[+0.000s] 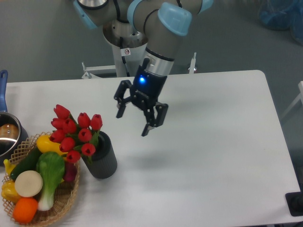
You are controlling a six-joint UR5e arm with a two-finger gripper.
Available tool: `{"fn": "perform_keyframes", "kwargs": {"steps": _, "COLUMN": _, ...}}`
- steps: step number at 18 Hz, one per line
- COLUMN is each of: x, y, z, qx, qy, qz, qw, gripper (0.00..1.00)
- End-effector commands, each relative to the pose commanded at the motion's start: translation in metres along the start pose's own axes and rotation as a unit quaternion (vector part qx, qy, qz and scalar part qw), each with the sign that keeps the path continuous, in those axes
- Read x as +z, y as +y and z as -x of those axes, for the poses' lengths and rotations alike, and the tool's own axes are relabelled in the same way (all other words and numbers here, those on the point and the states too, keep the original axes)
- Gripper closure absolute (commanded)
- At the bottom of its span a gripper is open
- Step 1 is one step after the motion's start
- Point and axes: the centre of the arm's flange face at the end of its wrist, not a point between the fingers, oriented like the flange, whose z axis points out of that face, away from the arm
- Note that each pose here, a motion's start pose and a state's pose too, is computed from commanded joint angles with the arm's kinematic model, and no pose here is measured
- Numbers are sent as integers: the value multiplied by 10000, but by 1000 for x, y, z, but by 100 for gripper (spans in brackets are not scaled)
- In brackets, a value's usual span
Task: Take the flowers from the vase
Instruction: 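Lower the open gripper around the tulip stems above the vase rim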
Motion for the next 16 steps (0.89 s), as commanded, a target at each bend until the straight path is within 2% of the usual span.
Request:
{"fn": "perform_keyframes", "kwargs": {"steps": 4, "x": 21, "y": 4, "z": -1, "qx": 159, "qy": 253, "qz": -91, "qw": 9995, "gripper": 0}}
{"fn": "perform_keyframes", "kwargs": {"steps": 8, "x": 31, "y": 7, "z": -12, "qx": 37, "qy": 572, "qz": -542, "qw": 9969, "gripper": 0}}
{"fn": "perform_keyframes", "kwargs": {"steps": 16, "x": 60, "y": 12, "z": -18, "qx": -193, "qy": 1017, "qz": -853, "qw": 9910, "gripper": 0}}
